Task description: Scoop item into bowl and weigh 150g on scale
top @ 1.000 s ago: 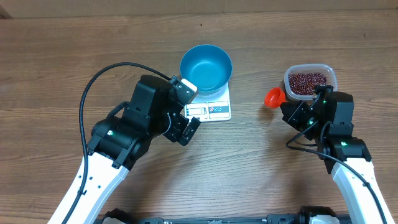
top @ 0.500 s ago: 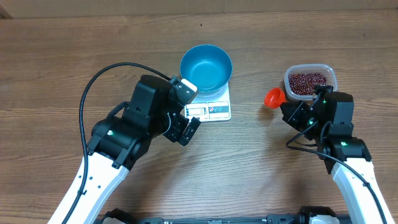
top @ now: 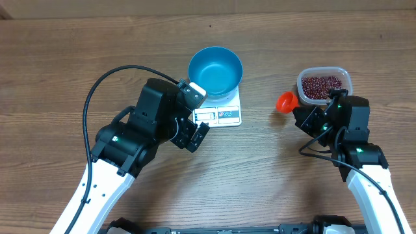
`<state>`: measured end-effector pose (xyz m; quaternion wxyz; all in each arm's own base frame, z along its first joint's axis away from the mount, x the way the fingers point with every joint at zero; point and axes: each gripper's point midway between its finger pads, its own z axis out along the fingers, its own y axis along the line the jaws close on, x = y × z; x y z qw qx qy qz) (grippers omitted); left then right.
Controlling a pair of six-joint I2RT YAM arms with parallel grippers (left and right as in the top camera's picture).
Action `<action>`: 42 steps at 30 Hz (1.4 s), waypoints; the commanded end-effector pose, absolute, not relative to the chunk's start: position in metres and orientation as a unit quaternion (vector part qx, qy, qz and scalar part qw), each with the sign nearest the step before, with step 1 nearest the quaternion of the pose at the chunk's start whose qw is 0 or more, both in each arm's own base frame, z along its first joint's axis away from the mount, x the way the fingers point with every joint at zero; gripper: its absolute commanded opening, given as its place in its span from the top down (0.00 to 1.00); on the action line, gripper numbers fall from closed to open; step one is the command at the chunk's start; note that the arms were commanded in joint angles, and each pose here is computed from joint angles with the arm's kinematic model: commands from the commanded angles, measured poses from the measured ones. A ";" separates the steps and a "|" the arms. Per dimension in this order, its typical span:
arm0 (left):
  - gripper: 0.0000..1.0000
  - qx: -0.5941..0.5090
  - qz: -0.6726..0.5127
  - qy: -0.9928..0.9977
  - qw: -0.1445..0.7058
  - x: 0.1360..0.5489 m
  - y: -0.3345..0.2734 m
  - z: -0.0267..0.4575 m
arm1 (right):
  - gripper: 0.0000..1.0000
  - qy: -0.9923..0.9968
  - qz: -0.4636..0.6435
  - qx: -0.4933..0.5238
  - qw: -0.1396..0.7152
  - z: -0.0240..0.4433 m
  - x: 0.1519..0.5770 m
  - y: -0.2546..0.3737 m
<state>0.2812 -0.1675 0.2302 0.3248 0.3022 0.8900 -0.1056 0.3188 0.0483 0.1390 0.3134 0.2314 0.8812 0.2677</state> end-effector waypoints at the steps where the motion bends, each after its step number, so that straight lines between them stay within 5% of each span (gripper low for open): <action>1: 0.01 0.309 -0.102 0.888 0.325 0.281 -0.166 0.229 | 0.96 0.874 0.273 0.220 0.336 0.158 0.326 0.048; 42: 0.00 0.309 -0.102 0.888 0.325 0.281 -0.166 0.229 | 0.96 0.874 0.278 0.214 0.335 0.159 0.325 0.051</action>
